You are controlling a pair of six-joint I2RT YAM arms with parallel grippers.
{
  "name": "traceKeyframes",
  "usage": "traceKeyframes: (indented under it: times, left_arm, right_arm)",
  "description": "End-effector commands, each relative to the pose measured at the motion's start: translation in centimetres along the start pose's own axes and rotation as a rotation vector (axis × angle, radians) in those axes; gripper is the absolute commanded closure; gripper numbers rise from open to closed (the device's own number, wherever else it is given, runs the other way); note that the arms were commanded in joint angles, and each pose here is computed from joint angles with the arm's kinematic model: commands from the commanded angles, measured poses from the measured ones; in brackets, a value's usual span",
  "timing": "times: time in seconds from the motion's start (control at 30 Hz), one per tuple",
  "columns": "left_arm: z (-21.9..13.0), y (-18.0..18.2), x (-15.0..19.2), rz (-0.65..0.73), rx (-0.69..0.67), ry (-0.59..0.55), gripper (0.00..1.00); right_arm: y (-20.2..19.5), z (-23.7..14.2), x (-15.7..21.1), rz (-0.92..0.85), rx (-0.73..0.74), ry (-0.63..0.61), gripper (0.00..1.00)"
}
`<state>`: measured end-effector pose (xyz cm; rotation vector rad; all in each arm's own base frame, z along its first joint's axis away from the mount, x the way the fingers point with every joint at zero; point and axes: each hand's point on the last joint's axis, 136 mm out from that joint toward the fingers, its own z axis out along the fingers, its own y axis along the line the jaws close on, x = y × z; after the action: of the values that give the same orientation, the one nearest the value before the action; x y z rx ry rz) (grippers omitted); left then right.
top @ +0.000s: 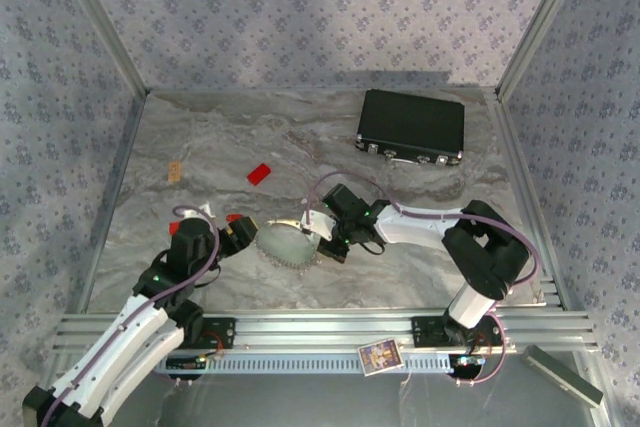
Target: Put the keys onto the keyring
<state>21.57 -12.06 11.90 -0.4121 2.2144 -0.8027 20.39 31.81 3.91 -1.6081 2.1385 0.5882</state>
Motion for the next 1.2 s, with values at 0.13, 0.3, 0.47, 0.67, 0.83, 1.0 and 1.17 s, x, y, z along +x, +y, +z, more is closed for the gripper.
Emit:
traceKeyframes:
  times: [0.13,0.3,0.47,0.67,0.83,1.0,1.17]
  left_arm:
    - [-0.5,-1.1,-1.6,0.035,0.012,-0.049,0.24]
    - [-0.5,-1.1,-1.6,0.030,0.015,-0.051,0.24]
    - [-0.5,-1.2,-1.7,0.030,0.017,-0.053,0.24]
    - [-0.5,-1.3,-1.8,0.030,0.021,-0.056,0.24]
    - [-0.5,-1.4,-1.7,0.036,0.025,-0.052,0.24]
    - [-0.7,-1.7,-1.9,0.058,0.035,-0.056,0.24]
    - [-1.2,-3.6,-2.9,0.224,0.093,-0.089,0.29]
  right_arm:
    - [-0.1,0.8,-0.6,-0.017,0.005,-0.007,0.84]
    - [-0.1,1.0,-0.7,-0.019,0.002,-0.011,0.79]
    - [-0.3,1.2,-0.8,-0.018,0.011,-0.013,0.80]
    - [-0.7,1.5,-0.8,-0.013,0.025,-0.006,0.80]
    - [-0.9,1.4,-1.0,-0.015,0.034,-0.013,0.89]
    - [-0.8,0.7,-1.5,-0.028,0.041,-0.042,1.00]
    - [-0.7,-1.2,-2.9,-0.078,0.078,-0.125,1.00]
